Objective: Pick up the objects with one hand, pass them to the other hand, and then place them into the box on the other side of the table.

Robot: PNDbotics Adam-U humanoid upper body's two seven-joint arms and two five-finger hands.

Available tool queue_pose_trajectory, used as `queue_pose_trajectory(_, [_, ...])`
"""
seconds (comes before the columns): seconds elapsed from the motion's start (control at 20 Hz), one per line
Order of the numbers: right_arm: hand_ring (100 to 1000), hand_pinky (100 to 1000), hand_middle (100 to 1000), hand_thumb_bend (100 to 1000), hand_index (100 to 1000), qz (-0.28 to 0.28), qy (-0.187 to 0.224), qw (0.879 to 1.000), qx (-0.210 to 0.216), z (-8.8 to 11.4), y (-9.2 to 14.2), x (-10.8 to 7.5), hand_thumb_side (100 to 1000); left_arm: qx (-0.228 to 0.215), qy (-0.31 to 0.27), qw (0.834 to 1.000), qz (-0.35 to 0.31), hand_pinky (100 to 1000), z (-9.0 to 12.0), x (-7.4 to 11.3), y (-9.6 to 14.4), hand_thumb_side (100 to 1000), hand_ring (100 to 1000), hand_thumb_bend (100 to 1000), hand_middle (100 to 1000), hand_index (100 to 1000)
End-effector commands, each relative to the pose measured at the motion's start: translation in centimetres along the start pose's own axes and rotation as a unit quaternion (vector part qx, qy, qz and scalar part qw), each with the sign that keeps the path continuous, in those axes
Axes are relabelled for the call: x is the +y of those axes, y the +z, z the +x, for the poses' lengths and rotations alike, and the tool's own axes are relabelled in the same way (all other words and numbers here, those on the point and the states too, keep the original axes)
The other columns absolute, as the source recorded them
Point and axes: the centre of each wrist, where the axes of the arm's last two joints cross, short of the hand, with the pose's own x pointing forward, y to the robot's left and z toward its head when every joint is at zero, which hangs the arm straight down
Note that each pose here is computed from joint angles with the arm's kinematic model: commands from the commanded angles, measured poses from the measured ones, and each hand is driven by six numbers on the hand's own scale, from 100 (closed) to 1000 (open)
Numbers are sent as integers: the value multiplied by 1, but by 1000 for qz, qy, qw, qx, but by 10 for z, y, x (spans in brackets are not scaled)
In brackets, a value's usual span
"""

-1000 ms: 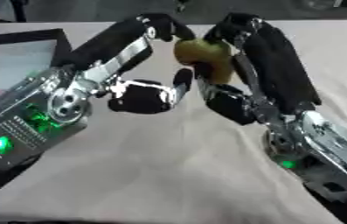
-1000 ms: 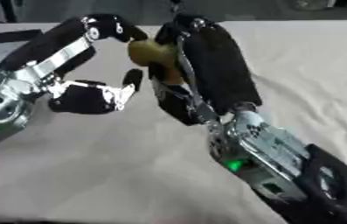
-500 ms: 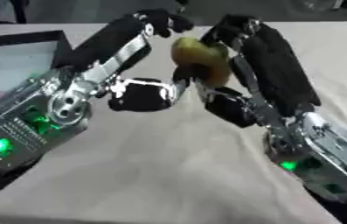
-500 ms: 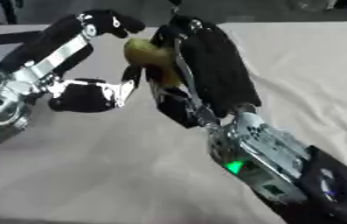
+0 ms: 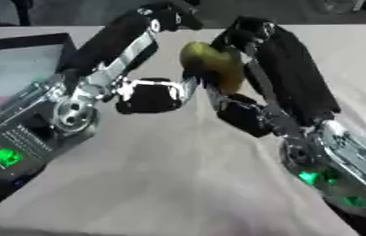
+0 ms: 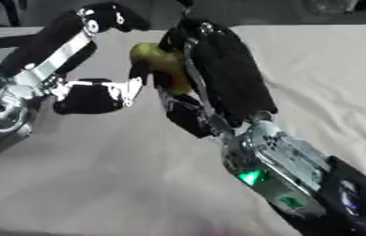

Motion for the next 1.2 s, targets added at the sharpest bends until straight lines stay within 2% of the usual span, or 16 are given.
queue_pose_trajectory(0.05, [707,760,553,100,533,-24,4,1000,-14,2,-3,-10,100,2,-15,1000,-3,1000,0,6,1,224,863,100,823,836])
queue_pose_trajectory(0.6, [705,760,551,100,532,-38,5,999,-28,2,-4,-11,100,17,-30,999,-31,1000,0,5,1,230,871,100,829,849])
queue_pose_trajectory(1.2, [703,759,552,100,531,-32,1,999,-31,2,-4,-10,100,6,-11,1000,6,1000,3,7,-1,250,836,100,776,815])
